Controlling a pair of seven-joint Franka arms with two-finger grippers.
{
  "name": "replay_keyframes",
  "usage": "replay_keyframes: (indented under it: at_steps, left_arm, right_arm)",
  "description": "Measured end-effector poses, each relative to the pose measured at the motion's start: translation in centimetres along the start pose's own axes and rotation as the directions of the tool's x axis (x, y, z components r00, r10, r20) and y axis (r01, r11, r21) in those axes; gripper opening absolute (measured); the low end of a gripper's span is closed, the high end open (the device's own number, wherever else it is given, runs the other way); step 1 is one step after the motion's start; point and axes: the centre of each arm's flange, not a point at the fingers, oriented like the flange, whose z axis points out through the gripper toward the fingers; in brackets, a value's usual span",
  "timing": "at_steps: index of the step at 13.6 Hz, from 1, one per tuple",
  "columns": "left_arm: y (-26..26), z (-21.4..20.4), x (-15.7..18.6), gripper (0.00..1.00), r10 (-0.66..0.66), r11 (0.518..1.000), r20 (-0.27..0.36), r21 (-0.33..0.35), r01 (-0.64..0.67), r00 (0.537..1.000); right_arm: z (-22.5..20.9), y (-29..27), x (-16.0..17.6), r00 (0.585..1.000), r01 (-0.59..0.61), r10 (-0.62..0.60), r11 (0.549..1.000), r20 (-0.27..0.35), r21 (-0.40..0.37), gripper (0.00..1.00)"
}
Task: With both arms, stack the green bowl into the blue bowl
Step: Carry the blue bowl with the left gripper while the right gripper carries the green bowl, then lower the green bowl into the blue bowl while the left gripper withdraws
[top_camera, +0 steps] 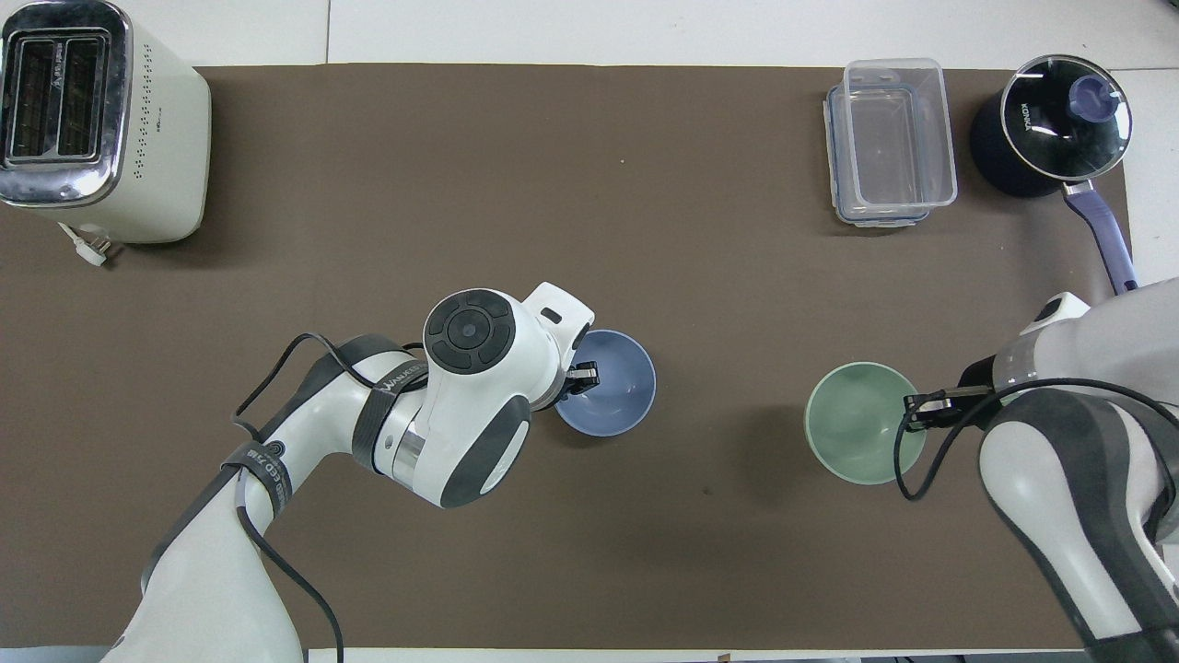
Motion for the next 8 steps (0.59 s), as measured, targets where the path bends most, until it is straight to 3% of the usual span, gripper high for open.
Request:
replay_keyframes:
  at_steps: [3,6,8]
  left_arm:
    - [-0.9,-1.3,1.2,0.59,-0.024,1.0,-0.014,-0.009,0.024,1.0]
    - [-4.4,-6.4,4.8,0.96,-0.08,0.997,-0.007,-0.013,0.08,0.997]
    - [-9.1,-10.6,8.0,1.0,-0.105,0.994,-0.003,-0.018,0.105,0.995]
  right_arm:
    - [0.3,-7.4,0.0,0.999,-0.029,0.031,0.999,-0.04,0.039,0.04]
    - [0.5,-13.8,0.2,0.99,-0.066,0.072,0.997,-0.123,0.048,0.04]
    - [0.7,-17.3,1.3,0.984,-0.098,0.105,0.993,-0.141,0.059,0.04]
